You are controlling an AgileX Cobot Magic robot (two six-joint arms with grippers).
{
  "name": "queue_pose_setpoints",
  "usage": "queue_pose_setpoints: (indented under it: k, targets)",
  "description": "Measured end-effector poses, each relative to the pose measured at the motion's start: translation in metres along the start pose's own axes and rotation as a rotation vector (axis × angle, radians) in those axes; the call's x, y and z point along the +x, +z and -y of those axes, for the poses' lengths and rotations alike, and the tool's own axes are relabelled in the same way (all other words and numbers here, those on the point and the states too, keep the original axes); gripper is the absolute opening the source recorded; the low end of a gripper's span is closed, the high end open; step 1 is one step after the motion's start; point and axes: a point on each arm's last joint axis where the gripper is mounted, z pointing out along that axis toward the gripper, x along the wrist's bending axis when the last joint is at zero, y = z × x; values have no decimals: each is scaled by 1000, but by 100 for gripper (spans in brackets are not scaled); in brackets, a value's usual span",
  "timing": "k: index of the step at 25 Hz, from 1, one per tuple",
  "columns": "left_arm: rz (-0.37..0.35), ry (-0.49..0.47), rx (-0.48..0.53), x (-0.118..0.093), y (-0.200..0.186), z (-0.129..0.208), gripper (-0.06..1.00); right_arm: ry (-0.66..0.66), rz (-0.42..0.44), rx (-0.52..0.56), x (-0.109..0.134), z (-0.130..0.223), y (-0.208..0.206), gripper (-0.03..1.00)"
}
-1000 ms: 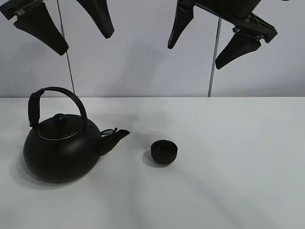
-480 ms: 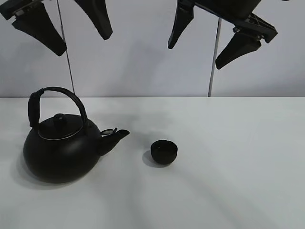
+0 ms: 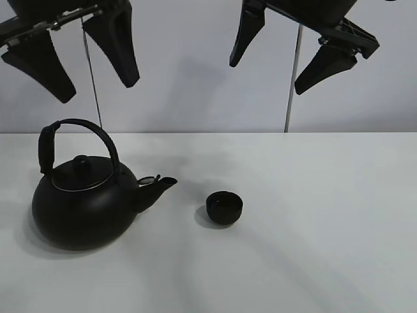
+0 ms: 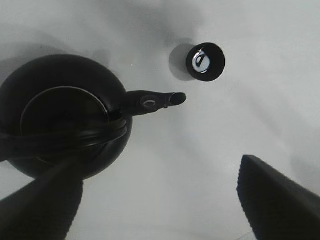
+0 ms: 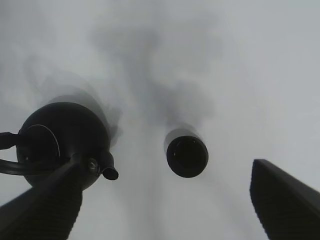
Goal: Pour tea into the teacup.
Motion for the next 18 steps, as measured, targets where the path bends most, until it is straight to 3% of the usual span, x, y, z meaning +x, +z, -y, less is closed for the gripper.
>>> queue_pose_setpoints:
  k: [18]
  targets:
    - [-5, -1, 2, 2, 4, 1, 61, 0, 0, 0, 0, 0, 0, 63]
